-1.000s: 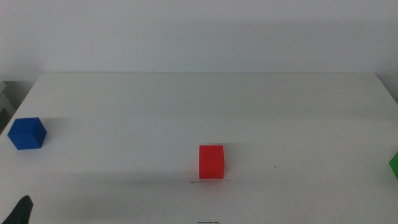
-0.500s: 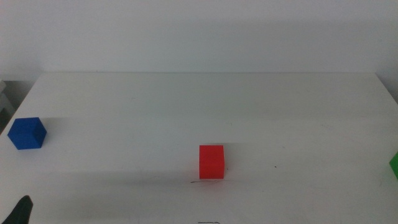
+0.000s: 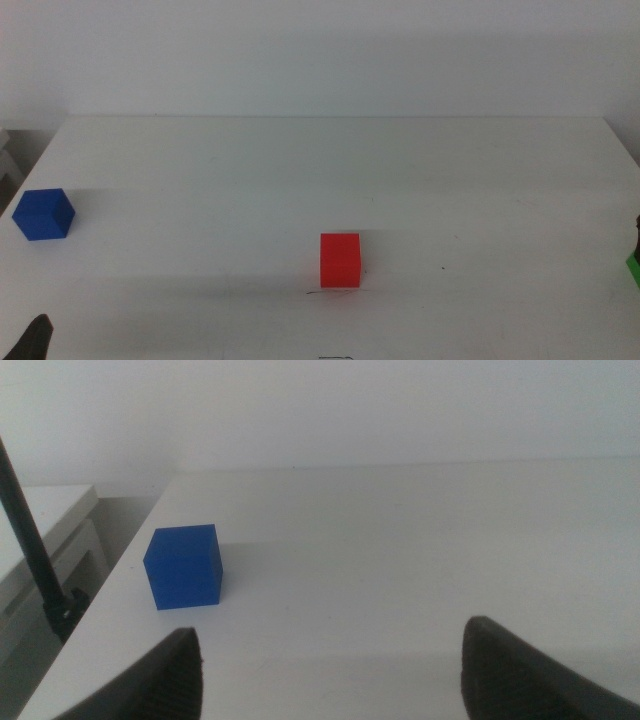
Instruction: Stack red cubes first, then green, then blue cubes in a specific spot.
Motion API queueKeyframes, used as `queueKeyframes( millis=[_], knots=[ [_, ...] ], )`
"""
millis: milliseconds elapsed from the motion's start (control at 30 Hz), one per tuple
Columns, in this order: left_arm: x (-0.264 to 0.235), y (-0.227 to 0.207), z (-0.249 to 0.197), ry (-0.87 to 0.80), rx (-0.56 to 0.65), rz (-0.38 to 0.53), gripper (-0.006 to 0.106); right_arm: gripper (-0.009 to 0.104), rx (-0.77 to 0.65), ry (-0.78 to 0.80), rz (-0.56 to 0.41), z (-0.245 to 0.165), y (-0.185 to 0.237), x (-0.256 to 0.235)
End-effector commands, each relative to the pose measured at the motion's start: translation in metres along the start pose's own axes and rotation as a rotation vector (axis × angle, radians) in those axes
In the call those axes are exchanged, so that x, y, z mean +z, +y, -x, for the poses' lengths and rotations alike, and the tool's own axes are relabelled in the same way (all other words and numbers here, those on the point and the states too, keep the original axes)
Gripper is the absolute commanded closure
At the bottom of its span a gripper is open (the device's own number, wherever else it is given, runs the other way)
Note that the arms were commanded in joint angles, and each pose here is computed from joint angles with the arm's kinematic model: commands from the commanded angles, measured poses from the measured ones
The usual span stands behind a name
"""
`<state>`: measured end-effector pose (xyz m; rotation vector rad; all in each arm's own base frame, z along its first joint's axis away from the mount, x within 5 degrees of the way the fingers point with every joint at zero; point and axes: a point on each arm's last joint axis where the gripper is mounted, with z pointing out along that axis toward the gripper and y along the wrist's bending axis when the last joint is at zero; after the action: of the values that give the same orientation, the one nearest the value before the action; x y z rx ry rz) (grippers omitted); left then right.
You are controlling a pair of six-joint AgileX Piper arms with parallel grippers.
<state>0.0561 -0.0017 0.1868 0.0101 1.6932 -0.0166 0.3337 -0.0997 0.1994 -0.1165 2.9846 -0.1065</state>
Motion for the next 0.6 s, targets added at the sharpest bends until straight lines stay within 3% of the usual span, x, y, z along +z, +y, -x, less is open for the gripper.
queueKeyframes(
  millis=[0, 200, 333, 433, 567],
  knots=[
    [-0.002, 0.0, 0.009, -0.112, -0.011, 0.0, 0.015, 0.008, 0.015, -0.074, -0.038, 0.005, -0.007, -0.016],
    [-0.002, 0.0, 0.009, -0.112, -0.011, 0.0, 0.015, 0.011, 0.057, -0.048, -0.028, 0.007, -0.009, 0.002],
    [-0.002, 0.0, 0.009, -0.112, -0.011, 0.0, 0.015, 0.02, 0.052, -0.053, -0.038, 0.009, -0.012, 0.01],
    [-0.002, 0.0, 0.009, -0.112, -0.011, 0.0, 0.015, 0.035, 0.048, -0.06, -0.044, 0.011, -0.012, 0.013],
    [-0.002, 0.0, 0.009, -0.112, -0.011, 0.0, 0.015, 0.068, 0.044, -0.038, -0.042, 0.009, -0.012, 0.015]
  ],
)
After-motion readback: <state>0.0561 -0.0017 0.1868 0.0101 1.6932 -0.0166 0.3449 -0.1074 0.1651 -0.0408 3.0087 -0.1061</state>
